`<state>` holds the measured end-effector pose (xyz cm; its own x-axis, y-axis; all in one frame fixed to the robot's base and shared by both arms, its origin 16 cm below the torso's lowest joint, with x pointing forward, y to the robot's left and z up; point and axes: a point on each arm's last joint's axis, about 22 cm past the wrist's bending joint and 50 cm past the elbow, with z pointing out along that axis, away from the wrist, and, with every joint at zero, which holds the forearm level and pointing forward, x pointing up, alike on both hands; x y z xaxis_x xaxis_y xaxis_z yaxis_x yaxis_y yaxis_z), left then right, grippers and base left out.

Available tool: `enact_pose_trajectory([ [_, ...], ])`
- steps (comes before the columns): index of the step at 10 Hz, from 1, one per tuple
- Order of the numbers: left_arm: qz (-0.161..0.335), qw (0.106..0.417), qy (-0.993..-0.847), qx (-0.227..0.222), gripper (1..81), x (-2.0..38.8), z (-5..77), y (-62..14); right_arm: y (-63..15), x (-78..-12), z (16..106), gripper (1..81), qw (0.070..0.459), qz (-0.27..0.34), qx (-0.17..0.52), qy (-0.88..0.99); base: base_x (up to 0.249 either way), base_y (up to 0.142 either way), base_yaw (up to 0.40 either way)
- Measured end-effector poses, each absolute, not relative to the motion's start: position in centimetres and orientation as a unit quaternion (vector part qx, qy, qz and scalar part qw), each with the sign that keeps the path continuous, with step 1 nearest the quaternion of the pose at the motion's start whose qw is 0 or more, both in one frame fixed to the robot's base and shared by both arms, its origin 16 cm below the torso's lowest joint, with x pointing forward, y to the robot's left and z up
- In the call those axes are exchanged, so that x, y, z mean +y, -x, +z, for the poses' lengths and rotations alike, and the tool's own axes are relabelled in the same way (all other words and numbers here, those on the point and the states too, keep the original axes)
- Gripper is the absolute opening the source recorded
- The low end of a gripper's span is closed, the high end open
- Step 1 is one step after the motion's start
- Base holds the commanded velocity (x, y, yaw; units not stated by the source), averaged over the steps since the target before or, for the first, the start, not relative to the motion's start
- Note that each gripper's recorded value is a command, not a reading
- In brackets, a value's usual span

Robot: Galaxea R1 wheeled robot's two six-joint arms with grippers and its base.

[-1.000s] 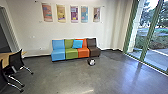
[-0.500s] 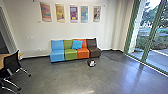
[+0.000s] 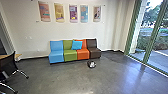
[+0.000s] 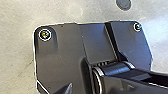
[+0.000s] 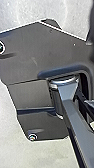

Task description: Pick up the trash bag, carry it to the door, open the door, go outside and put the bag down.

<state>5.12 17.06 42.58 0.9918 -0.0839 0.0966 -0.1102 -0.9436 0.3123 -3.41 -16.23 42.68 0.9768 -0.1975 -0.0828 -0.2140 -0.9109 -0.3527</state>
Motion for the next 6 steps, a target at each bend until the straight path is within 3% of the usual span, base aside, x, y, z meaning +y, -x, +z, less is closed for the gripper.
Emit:
enact_pose_trajectory([
  [6,0.041,0.161,-0.985,-0.049,81.1,17.06,42.57,-5.12,3.41,-16.23,42.68,81.1,0.183,0.023,0.105,0.977,0.187,0.000,0.000],
])
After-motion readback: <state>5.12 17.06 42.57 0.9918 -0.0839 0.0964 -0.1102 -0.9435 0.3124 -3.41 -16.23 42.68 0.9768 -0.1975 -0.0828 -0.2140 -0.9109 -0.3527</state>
